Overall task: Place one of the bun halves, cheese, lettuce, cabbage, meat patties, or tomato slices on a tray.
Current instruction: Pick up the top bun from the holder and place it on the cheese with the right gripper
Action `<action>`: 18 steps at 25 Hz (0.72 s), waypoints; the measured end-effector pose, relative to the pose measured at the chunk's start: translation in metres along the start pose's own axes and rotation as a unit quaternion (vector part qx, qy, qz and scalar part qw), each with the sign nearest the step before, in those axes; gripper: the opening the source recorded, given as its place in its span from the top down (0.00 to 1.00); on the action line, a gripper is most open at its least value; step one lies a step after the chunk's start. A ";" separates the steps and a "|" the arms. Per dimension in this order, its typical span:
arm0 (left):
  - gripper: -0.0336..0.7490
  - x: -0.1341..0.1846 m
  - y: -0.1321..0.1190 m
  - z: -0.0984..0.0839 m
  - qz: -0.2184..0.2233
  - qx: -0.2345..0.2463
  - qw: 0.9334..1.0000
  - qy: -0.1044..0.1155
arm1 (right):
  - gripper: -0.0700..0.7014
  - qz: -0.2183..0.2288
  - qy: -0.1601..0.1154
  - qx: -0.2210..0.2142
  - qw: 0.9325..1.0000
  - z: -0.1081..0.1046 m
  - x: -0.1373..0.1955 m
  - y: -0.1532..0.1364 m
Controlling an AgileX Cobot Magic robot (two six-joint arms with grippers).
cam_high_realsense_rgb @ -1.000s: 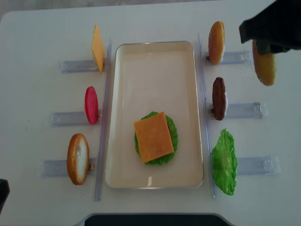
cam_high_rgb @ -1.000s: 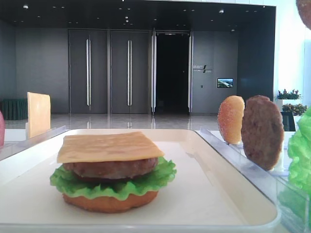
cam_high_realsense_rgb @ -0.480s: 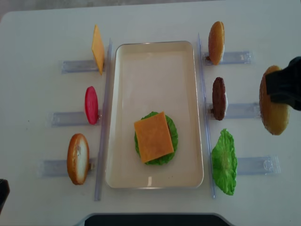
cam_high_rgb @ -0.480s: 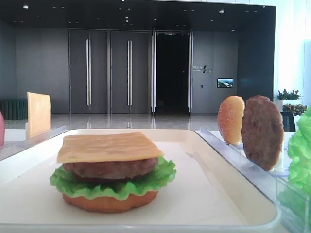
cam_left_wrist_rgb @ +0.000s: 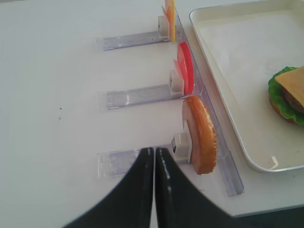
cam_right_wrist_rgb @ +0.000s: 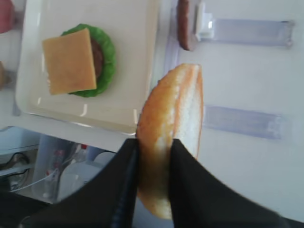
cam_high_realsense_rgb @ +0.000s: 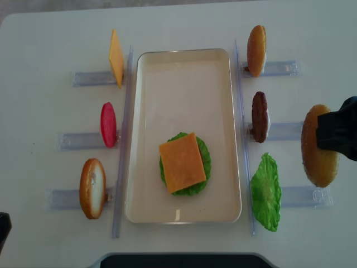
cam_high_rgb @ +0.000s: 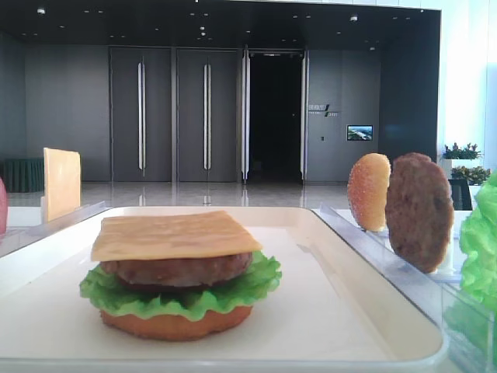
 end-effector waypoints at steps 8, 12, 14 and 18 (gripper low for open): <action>0.96 0.000 0.000 0.000 0.000 0.000 1.000 0.000 | 0.73 -0.023 0.005 -0.159 0.987 0.055 -0.016 -0.001; 0.96 0.000 0.000 0.000 0.000 0.000 1.000 0.000 | 0.73 -0.034 0.002 -0.240 0.970 0.081 -0.028 -0.006; 0.96 0.000 0.000 0.000 0.000 0.000 1.000 0.000 | 0.73 -0.040 -0.005 -0.273 0.961 0.089 -0.032 -0.009; 0.96 0.000 0.000 0.000 0.000 0.000 1.000 0.000 | 0.73 -0.050 -0.024 -0.310 0.949 0.095 -0.036 -0.019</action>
Point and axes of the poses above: a point on each arm's last joint axis where the gripper is mounted, y pointing back along that axis away from the gripper, z along the wrist's bending axis when the last joint is at zero, x = y × z, the point moved 8 cm from there along -y, pointing out along that axis toward the gripper, and after that the axes turned 4 degrees about -y, right-handed, at the moved point
